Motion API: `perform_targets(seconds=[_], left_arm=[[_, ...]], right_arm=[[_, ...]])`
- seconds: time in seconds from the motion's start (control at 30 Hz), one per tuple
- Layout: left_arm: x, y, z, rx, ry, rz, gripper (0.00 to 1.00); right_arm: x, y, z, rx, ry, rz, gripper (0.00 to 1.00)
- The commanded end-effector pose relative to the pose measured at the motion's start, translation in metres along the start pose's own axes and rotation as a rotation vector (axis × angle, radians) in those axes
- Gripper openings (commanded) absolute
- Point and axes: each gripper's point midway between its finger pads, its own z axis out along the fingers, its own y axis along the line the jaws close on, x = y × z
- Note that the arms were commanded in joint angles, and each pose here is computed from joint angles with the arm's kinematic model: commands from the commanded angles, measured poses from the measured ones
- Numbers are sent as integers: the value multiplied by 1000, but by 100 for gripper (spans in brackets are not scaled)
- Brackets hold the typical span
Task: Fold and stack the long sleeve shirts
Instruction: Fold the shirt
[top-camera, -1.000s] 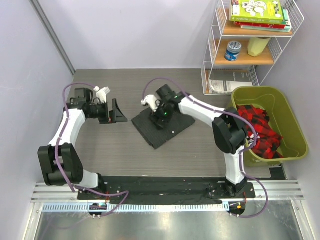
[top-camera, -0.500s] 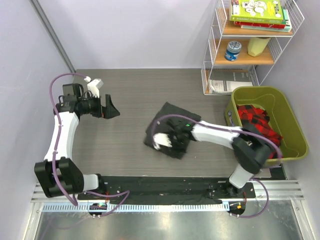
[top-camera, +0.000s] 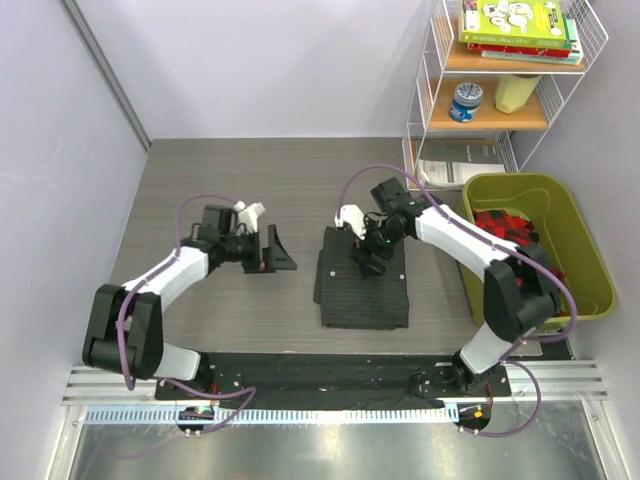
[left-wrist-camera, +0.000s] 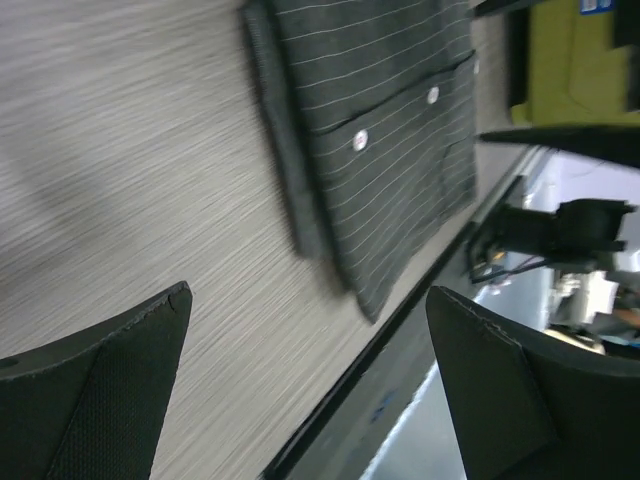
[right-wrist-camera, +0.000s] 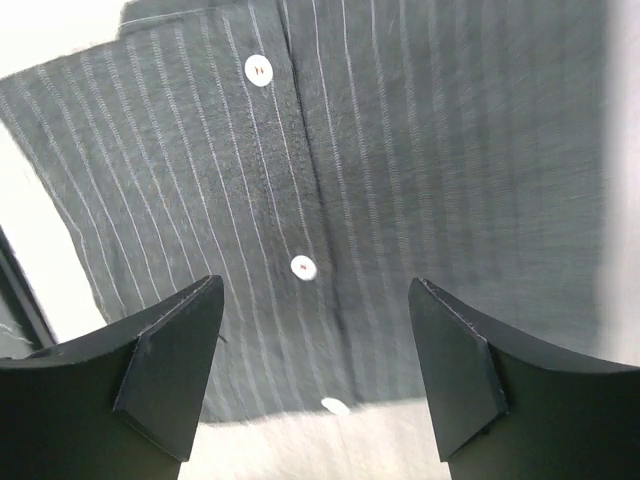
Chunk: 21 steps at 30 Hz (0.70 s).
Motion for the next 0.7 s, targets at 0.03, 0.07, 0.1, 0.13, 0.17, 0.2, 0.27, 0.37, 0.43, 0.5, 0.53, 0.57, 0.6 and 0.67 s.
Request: perform_targets(seconds=[0.03, 0.07, 0.1, 0.13, 0.17, 0.2, 0.27, 0.37, 0.43, 0.5, 0.53, 0.57, 0.6, 0.67], left_arm=[[-37, -19, 45, 98, -145, -156, 98], [-35, -16, 49, 110, -141, -182, 93], [-36, -14, 52, 117, -136, -186, 90], [-32, -11, 54, 121, -119, -180, 88], [-30, -6, 58, 118, -108, -182, 83], [-28, -5, 60, 118, -100, -177, 81], [-22, 2, 66, 112, -79, -189, 77], [-13, 12, 72, 103, -50, -183, 70], [-3, 22, 79, 95, -21, -212, 70], [2, 29, 85, 92, -13, -233, 70], [2, 31, 87, 93, -18, -245, 70], [2, 32, 89, 94, -22, -268, 70], [5, 38, 93, 79, -21, -292, 70], [0, 40, 97, 85, -31, -298, 69]], right_arm=[[12, 15, 43, -53, 49, 195, 80], [11, 7, 53, -19, 41, 174, 80], [17, 4, 67, -22, 62, 179, 80], [15, -3, 76, 2, 57, 165, 80], [10, -9, 81, 12, 54, 151, 80], [10, -12, 87, 10, 62, 143, 79], [5, -21, 97, 16, 63, 136, 78], [-3, -28, 102, 16, 51, 123, 78], [-6, -29, 103, 16, 48, 119, 78], [-7, -31, 104, 18, 50, 122, 78], [-7, -30, 104, 12, 51, 125, 78], [-8, -30, 104, 10, 48, 121, 78], [-9, -30, 104, 6, 43, 121, 78], [-8, -30, 105, 6, 46, 123, 78]])
